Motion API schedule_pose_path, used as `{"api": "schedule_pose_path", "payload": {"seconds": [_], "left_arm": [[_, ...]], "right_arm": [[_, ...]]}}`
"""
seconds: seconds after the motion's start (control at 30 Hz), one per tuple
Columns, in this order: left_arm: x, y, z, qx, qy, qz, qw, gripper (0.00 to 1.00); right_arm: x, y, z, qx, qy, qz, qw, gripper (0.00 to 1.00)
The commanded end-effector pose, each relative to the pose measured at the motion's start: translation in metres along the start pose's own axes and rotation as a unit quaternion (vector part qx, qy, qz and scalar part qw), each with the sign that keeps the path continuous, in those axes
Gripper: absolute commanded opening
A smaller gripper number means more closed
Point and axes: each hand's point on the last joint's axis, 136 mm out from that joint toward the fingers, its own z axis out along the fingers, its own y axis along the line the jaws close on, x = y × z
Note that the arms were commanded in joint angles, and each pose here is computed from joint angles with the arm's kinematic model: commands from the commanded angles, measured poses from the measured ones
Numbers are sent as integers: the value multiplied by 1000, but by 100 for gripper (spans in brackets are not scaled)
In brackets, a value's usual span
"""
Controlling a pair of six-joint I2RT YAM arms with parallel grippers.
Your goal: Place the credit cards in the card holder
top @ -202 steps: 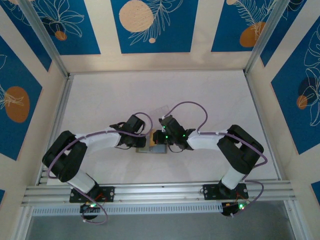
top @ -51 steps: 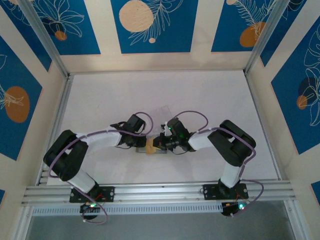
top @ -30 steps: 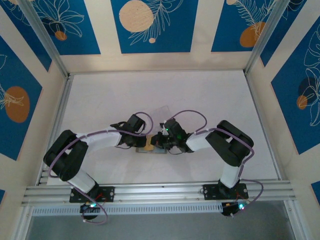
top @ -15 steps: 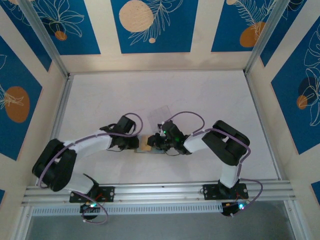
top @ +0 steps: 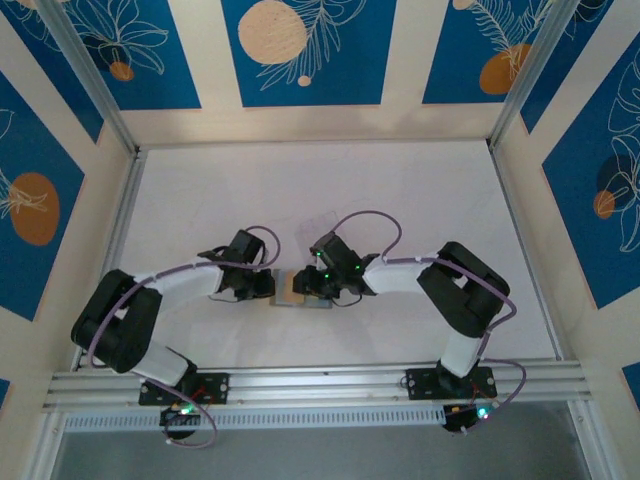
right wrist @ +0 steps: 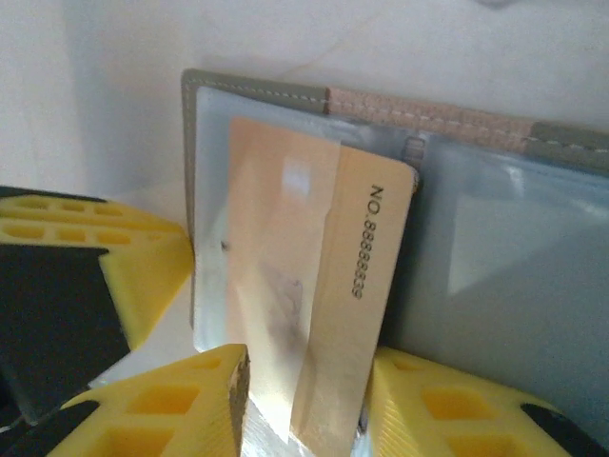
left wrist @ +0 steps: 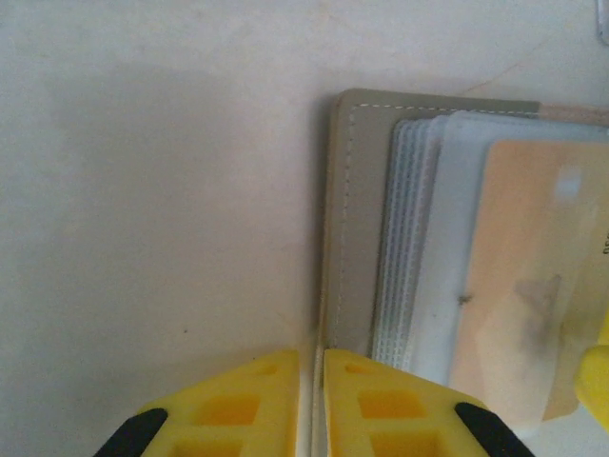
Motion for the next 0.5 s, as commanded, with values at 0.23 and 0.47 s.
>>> {"api": "schedule_pose_path", "payload": {"seconds": [0.23,0.47], "left_arm": [[-2,5,10,-7,3,0,1000,13],[3,9,13,-10,7,-1,1000,12]], "right_arm": [[10,-23,-27,117,34,-36,992,27],[-2,-21,-23,144,32,-50,988,0]]}}
